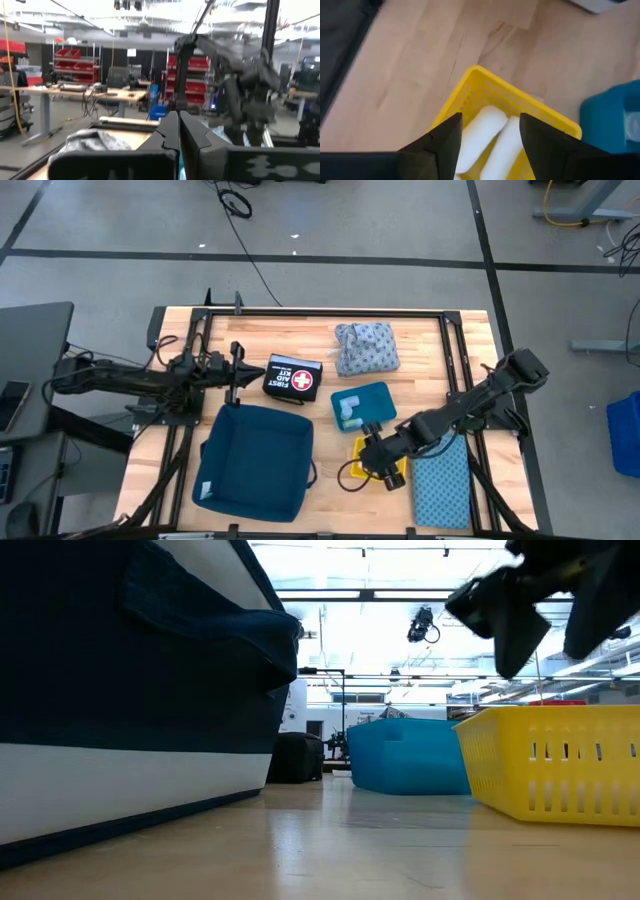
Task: Pick & place medical supplies in basket/bin
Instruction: Put the gray gown into the blue bin
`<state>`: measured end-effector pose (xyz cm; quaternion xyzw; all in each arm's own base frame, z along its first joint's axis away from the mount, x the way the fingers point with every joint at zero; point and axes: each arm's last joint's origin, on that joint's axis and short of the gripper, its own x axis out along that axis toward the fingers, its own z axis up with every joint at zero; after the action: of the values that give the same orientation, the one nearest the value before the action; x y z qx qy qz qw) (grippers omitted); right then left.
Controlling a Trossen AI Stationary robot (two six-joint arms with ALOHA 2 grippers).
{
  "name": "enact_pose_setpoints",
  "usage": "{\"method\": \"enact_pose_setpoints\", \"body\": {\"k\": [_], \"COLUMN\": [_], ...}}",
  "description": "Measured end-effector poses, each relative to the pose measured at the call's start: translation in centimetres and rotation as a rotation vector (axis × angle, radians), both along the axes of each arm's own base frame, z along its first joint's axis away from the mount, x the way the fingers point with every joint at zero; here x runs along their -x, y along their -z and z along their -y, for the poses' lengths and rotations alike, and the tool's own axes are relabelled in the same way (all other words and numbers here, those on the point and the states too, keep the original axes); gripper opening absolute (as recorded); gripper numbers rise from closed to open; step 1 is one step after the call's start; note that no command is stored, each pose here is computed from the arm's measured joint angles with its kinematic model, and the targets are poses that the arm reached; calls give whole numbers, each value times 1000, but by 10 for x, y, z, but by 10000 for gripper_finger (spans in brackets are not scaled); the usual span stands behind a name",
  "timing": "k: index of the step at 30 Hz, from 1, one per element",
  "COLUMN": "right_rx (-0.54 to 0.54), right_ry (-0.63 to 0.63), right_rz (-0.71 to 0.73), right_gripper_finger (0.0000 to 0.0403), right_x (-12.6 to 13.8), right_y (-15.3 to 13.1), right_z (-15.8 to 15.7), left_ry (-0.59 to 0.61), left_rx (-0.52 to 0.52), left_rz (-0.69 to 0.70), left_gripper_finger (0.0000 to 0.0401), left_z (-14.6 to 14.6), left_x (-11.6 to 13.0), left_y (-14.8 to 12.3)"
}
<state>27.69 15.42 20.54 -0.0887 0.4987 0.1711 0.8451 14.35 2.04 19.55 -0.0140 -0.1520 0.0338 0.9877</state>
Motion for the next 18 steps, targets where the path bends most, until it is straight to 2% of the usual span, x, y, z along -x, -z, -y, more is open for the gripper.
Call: {"method": "enact_pose_setpoints", "body": {"k": [4,9,18], "right_rx": [1,87,379], "right_ry": [30,78,219], "right_rz": [19,49,152], "right_gripper_finger": [204,204,204], "right_x": [9,21,30], "right_y": [-16,-30,-43], "right_z": [5,15,35], "left_ry": [-7,-35,-186], "left_rx": [-16,-30,-52], "left_rz": [-42,-105,-273], "left_gripper_finger": [0,0,0], "left_z": [1,1,-2], "left_x": [4,8,16], "left_y": [1,3,-16]}}
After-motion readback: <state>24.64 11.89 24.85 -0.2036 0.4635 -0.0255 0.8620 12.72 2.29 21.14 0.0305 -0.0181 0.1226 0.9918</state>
